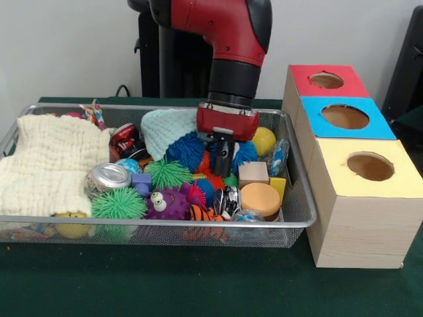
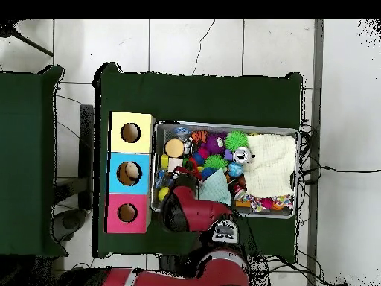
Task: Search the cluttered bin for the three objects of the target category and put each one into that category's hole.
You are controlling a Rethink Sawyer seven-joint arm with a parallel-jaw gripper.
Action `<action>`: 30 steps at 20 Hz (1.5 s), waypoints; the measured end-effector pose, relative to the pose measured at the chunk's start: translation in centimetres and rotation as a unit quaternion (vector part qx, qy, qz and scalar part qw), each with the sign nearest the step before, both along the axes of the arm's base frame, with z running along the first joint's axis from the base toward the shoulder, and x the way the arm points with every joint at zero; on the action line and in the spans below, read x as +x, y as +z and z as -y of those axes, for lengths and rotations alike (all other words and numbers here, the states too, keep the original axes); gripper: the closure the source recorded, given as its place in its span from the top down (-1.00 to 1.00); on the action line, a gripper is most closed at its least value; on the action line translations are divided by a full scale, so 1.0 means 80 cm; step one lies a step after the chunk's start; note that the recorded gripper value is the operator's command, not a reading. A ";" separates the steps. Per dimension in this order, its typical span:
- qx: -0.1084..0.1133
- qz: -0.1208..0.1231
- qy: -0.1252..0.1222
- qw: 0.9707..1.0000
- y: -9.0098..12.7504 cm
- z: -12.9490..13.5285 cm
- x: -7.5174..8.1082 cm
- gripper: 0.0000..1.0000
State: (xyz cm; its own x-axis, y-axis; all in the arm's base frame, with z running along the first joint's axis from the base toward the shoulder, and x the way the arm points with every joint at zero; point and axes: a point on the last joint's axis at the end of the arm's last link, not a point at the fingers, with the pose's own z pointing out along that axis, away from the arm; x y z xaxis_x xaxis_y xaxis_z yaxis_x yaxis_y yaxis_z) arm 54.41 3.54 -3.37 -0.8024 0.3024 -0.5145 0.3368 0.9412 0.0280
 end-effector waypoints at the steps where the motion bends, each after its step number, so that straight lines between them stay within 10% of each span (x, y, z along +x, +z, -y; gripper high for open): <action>1: 0.008 0.003 0.001 1.000 0.000 -0.003 0.002 -1.00; 17: 0.147 0.076 0.041 0.985 0.012 -0.069 0.039 -1.00; 30: 0.171 0.068 0.061 0.981 -0.010 -0.052 0.016 -1.00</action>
State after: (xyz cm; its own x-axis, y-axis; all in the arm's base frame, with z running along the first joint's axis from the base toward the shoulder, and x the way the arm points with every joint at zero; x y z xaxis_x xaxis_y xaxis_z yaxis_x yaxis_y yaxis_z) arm 55.69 7.71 -4.18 -0.7745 0.3822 -0.5041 0.1939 0.9019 0.3860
